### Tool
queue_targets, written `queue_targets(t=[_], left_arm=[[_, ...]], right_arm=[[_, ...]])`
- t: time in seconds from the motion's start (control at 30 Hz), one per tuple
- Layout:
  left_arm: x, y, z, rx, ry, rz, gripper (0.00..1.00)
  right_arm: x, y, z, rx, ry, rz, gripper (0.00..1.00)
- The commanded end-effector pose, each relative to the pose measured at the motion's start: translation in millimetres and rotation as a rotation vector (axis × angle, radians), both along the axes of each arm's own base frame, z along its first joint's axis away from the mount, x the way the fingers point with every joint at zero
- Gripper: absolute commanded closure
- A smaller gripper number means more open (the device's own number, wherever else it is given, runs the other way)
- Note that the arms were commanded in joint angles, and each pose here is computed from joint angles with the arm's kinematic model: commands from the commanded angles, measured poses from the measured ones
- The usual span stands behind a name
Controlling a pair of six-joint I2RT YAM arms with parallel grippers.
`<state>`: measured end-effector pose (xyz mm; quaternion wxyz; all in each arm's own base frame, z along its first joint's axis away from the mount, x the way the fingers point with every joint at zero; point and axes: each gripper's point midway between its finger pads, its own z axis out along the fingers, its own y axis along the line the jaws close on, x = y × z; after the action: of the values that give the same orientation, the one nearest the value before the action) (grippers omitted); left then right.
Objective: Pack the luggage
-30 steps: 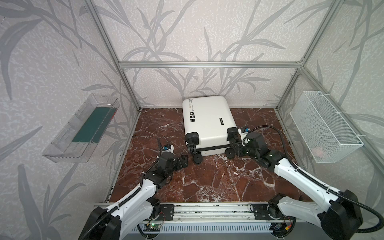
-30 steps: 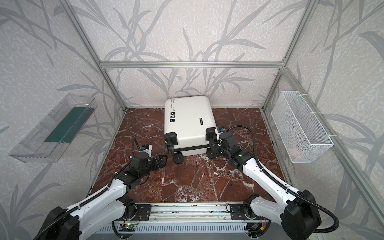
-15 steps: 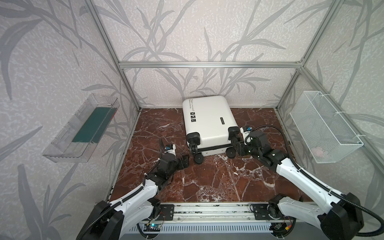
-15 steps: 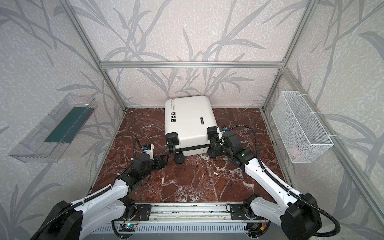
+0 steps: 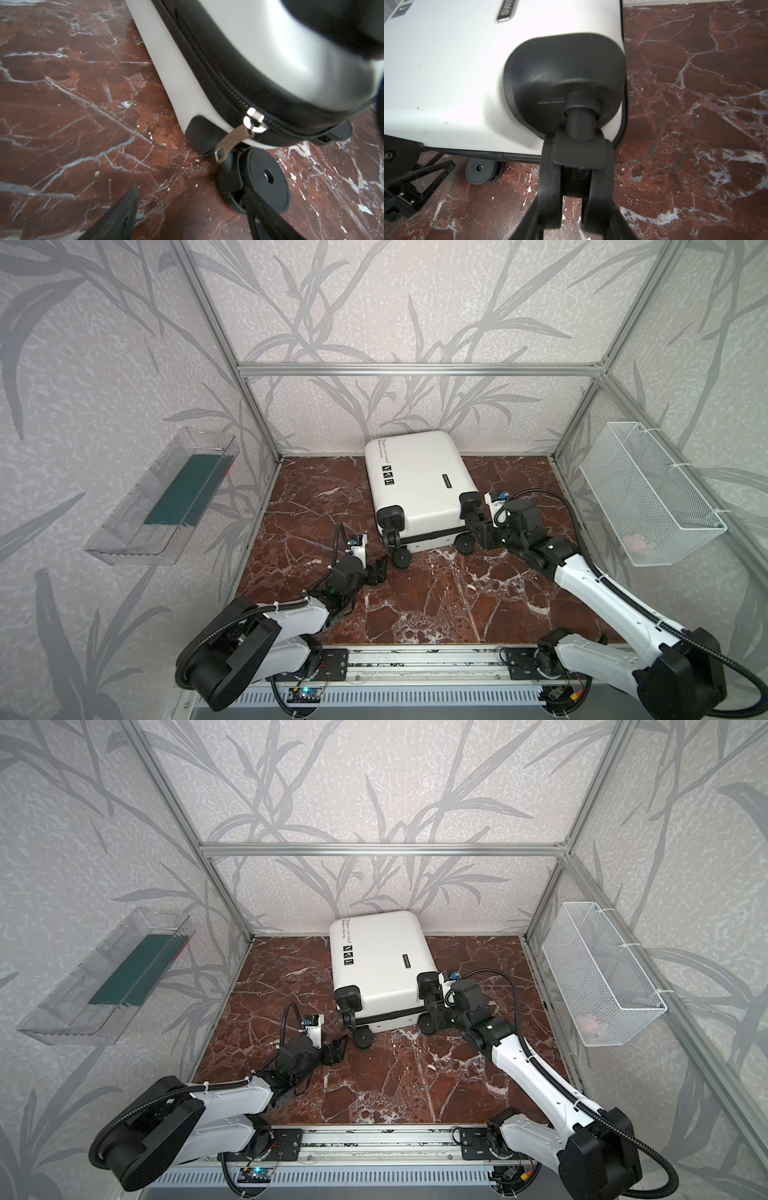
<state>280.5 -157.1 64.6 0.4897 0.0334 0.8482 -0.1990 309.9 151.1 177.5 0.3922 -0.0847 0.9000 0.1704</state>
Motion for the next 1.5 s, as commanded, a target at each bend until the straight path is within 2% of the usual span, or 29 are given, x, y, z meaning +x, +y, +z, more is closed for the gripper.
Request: queue_targets(t=[0.0, 0.2, 0.33, 0.83, 0.97, 1.2, 1.47], left_arm=[[8.5, -6.0, 22.0, -0.009, -0.119, -0.023, 0.25], [7.6, -5.1, 33.4, -0.045, -0.173, -0.02, 0.46], [9.8, -3.6, 38.4, -0.018, -0.178, -0.016, 0.54], [19.4, -15.5, 39.4, -0.005, -0.198, -0.055, 0.56], [25.3, -18.3, 43.7, -0.02, -0.233, -0.052, 0.62], [28.4, -22.0, 46.1, -0.042, -0.249, -0.063, 0.64], [27.0, -22.3, 48.0, -0.017, -0.241, -0.084, 0.77]], right_arm=[[9.0, -2.8, 16.2, 0.014, -0.056, -0.015, 0.73], [9.7, -2.4, 16.1, 0.018, -0.049, -0.013, 0.73], [9.9, -1.3, 13.5, 0.02, -0.039, -0.01, 0.73], [9.6, -1.0, 10.2, 0.028, -0.027, -0.012, 0.74], [9.1, -1.7, 10.7, 0.026, -0.024, -0.013, 0.74], [8.5, -1.6, 11.2, 0.025, -0.018, -0.011, 0.74], [8.5, -1.3, 10.2, 0.025, -0.011, -0.01, 0.74]])
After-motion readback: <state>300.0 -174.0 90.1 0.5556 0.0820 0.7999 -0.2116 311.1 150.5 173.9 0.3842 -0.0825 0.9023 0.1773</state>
